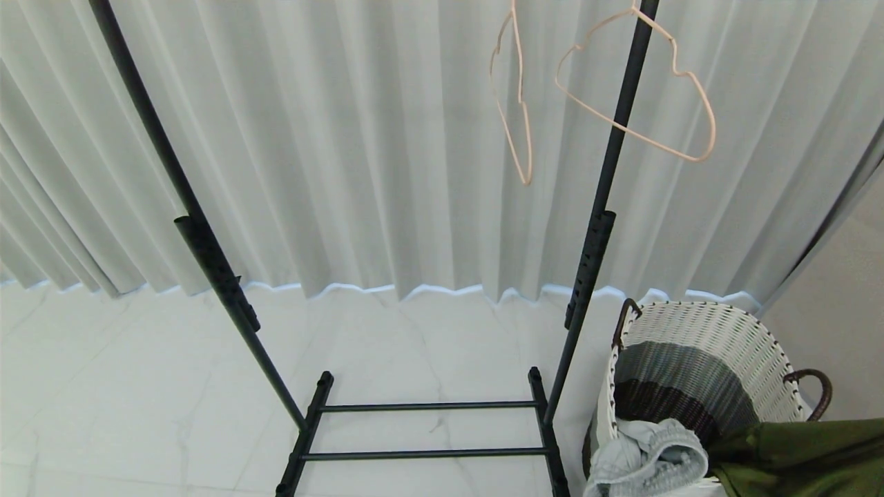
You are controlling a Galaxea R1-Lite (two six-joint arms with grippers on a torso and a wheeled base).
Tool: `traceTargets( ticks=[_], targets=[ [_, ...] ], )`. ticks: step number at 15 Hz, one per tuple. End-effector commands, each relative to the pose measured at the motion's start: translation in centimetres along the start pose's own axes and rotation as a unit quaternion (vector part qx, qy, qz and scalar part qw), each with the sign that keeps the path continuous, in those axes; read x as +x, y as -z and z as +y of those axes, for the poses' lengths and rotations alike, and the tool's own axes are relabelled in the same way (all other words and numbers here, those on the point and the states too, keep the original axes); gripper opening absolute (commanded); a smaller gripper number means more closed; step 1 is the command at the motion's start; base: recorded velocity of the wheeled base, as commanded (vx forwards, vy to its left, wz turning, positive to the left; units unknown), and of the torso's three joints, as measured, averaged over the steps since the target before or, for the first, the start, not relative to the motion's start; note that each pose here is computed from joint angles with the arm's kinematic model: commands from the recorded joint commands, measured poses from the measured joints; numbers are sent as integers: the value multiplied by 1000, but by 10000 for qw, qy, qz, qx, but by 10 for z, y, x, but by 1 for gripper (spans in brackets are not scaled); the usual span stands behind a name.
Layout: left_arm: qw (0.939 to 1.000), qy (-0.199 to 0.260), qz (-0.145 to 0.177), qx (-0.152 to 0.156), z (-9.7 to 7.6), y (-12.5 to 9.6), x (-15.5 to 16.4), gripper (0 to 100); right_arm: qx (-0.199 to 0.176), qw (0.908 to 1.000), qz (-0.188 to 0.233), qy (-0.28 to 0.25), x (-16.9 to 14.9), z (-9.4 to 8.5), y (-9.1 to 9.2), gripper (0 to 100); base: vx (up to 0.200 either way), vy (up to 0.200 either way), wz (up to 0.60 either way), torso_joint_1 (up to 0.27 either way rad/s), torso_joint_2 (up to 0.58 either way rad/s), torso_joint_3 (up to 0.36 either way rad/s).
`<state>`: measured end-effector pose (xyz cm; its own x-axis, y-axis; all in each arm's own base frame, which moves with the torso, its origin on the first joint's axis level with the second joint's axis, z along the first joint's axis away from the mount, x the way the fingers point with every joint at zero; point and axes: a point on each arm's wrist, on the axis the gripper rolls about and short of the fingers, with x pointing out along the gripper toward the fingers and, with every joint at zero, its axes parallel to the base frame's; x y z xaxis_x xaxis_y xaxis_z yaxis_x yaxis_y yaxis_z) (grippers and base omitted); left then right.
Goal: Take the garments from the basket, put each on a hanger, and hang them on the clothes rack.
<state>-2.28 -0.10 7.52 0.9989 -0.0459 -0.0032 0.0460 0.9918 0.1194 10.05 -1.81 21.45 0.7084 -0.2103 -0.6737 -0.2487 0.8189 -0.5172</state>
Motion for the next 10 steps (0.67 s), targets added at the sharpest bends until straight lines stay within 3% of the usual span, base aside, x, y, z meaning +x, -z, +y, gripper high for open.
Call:
traceTargets(
  ticks=[1, 5, 10],
  targets=[
    [10000, 1, 7, -1, 0, 0, 0, 100, -8, 9986, -451, 262, -22, 2, 4, 0, -200, 0, 0, -2, 7, 2],
    [10000, 1, 7, -9, 0, 0, 0, 100, -229, 9970, -729, 78, -26, 7, 0, 0, -200, 0, 0, -2, 5, 0],
    [10000, 1, 7, -24, 0, 0, 0, 100, -216, 9948, -999, -48, -34, 7, -5, 0, 0, 0, 0, 0, 0, 0]
  ],
)
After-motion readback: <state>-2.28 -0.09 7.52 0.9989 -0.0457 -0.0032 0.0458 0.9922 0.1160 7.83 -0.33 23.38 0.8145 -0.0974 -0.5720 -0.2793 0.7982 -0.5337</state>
